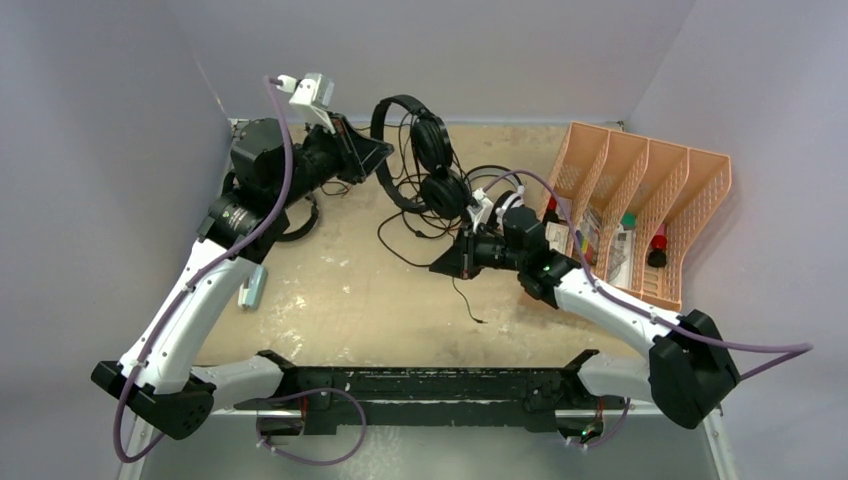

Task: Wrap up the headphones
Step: Wrap the headphones cable around the headphones.

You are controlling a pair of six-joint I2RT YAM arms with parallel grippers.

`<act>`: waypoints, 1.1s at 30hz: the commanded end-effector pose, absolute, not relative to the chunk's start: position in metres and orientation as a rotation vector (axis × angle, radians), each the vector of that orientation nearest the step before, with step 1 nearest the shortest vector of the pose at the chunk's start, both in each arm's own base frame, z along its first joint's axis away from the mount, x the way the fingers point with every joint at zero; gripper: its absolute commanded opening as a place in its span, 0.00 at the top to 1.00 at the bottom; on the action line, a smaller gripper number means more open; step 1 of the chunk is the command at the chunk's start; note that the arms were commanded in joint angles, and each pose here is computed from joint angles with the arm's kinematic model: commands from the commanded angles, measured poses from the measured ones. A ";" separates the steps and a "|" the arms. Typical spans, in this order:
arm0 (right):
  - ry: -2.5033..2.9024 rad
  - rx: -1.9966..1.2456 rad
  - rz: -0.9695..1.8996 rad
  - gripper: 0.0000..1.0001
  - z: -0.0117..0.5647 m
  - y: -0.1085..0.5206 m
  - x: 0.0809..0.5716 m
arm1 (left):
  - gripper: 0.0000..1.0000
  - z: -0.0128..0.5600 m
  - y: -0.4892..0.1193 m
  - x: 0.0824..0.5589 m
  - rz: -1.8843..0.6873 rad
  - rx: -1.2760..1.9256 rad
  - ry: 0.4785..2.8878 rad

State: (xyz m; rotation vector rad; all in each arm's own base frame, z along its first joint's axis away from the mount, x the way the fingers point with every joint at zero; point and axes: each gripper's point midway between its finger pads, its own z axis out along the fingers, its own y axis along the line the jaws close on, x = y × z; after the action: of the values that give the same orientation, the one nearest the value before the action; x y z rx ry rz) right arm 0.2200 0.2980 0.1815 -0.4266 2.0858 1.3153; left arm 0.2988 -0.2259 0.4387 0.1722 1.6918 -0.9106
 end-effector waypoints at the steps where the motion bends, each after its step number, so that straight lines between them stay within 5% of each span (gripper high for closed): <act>1: 2.039 -0.411 1.359 1.00 0.197 0.287 0.229 | 1.00 0.471 -0.242 0.267 -1.025 0.408 1.540; 10: 2.128 -0.336 1.214 1.00 0.209 0.239 0.260 | 1.00 0.393 -0.204 0.277 -0.634 0.550 1.705; 21: 2.196 -0.467 1.365 1.00 0.228 0.230 0.267 | 1.00 0.278 -0.195 0.277 -0.100 0.798 1.904; 33: 2.256 -0.534 1.276 1.00 0.242 0.222 0.267 | 1.00 0.222 -0.202 0.288 0.163 0.901 1.964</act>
State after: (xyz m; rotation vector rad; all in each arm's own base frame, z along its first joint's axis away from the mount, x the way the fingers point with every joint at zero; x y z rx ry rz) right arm 0.2707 0.2283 0.2320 -0.4854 2.2608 1.3238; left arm 0.2754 -0.2043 0.2115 0.9454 2.0235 0.0704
